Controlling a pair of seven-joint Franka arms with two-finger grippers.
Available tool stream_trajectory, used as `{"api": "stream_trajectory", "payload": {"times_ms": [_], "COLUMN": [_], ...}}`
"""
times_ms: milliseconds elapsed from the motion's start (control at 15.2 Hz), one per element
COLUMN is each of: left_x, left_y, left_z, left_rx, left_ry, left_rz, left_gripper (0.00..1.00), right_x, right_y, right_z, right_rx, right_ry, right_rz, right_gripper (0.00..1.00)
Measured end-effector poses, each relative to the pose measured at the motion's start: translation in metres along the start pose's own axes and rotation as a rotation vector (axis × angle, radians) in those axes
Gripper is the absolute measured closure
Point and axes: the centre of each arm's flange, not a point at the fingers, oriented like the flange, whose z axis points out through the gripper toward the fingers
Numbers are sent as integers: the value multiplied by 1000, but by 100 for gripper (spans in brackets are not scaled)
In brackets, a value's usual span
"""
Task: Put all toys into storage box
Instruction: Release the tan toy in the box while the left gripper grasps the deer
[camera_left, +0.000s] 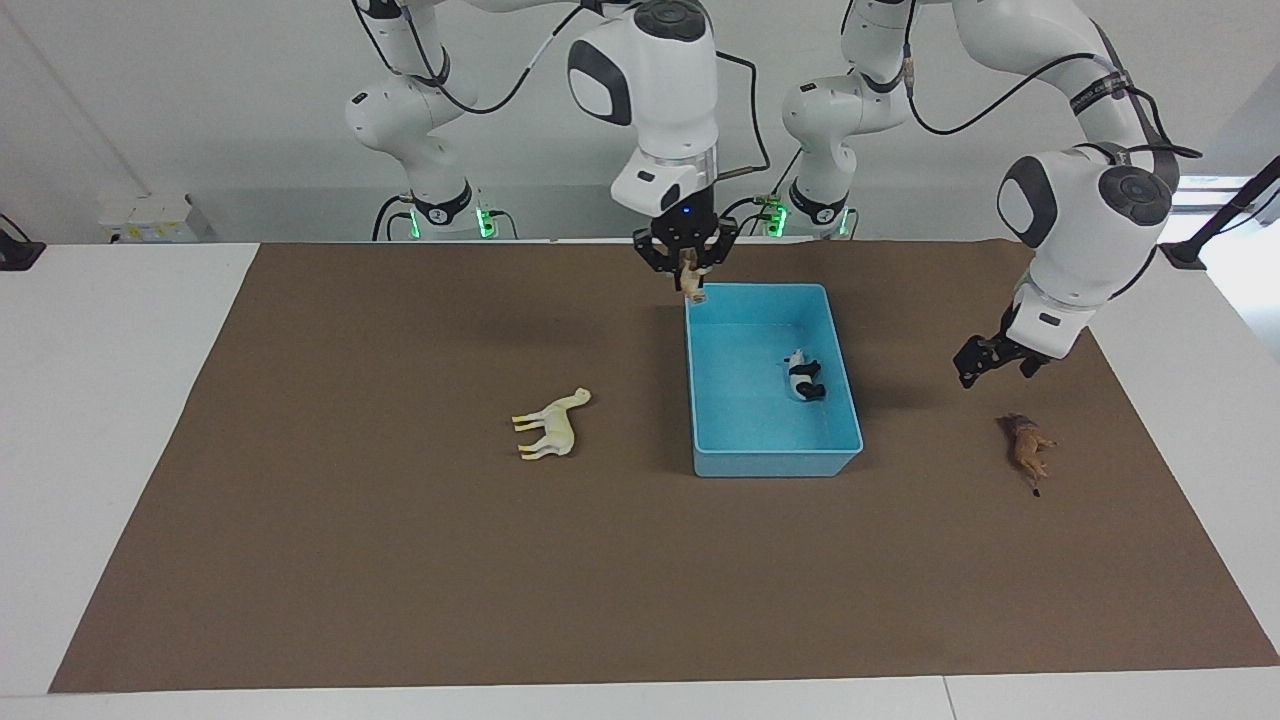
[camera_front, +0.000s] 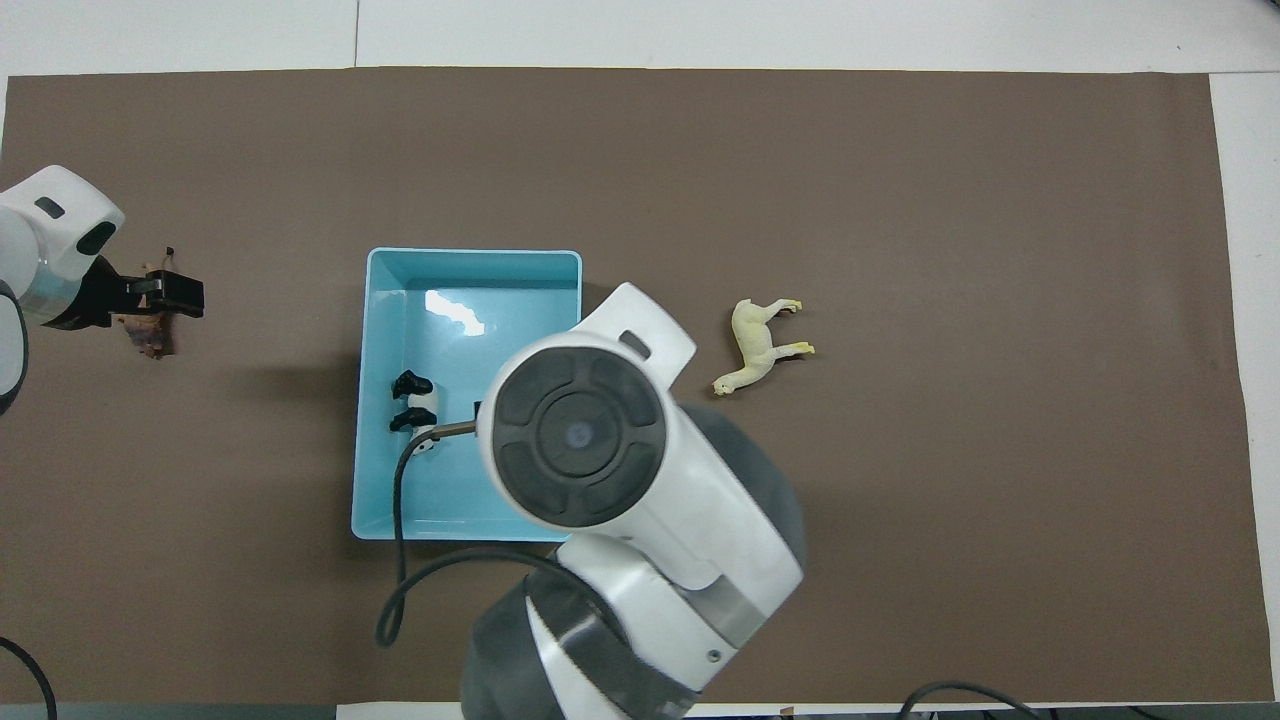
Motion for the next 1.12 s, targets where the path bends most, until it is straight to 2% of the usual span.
{"api": "stream_trajectory", "payload": {"times_ms": [197,460,526,657,920,986,1117], "left_x": [13,23,26,28,26,23,14], "left_y": [-32,-60,-60,-60,-64,-67,-76], "left_z": [30,75,86,105,114,117,127], "left_rx": [5,7,6,22,91,92,90], "left_ry": [65,108,115,113,94,86,63], "left_rz": [14,35,37,59,130,128,115], "left_gripper": [0,0,0,0,0,0,0], "right_x": [-16,-24,-23,-19,3,16,53], "right_y": [-32,-52,-51,-49,-42,-29,13], "right_z": [65,145,150,144,97,84,59], "right_rx": [-3,0,-6,-17,-68,-83,-99], "right_ry": [-15,-13,-16,-21,-38,-33,-7], "right_rz": [-25,-12,-8,31,208,242,309], "right_gripper": [72,72,67,48,6,0,0]}}
